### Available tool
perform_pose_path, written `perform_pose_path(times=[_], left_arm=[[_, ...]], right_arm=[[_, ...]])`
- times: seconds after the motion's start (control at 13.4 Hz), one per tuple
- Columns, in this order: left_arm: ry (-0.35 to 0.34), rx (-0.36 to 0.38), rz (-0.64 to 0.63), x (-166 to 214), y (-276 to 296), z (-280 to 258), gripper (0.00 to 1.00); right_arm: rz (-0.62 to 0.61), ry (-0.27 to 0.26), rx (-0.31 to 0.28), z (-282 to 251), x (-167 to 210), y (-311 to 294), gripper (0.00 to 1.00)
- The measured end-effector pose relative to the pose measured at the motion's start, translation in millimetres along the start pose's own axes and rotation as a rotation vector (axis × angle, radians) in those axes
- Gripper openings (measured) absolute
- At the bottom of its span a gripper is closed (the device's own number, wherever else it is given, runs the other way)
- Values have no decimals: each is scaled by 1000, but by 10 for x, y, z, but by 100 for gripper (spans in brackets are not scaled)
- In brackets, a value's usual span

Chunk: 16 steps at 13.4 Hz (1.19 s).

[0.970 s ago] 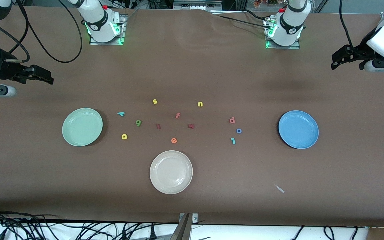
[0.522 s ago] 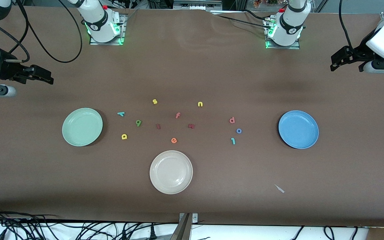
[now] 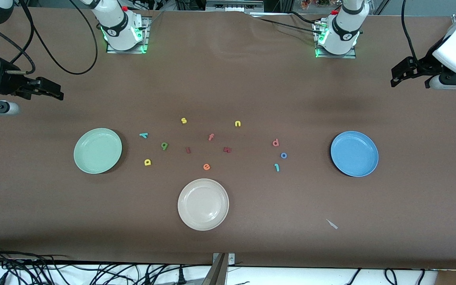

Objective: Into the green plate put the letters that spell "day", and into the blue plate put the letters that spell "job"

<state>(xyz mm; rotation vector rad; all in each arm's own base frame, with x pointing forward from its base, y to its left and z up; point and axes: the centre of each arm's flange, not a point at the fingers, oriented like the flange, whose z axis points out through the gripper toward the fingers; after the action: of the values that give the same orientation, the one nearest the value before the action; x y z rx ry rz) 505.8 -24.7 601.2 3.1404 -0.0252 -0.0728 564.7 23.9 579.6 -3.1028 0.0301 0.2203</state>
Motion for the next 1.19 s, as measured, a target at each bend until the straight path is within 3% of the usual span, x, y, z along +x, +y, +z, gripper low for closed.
perform_pose_path(times=[0.75, 1.19], left_arm=[[0, 14, 23, -4, 114, 0, 100], [29, 74, 81, -20, 387, -154, 100]], right_arm=[[0, 0, 0, 0, 0, 1, 100], [1, 0, 0, 0, 0, 3, 100]])
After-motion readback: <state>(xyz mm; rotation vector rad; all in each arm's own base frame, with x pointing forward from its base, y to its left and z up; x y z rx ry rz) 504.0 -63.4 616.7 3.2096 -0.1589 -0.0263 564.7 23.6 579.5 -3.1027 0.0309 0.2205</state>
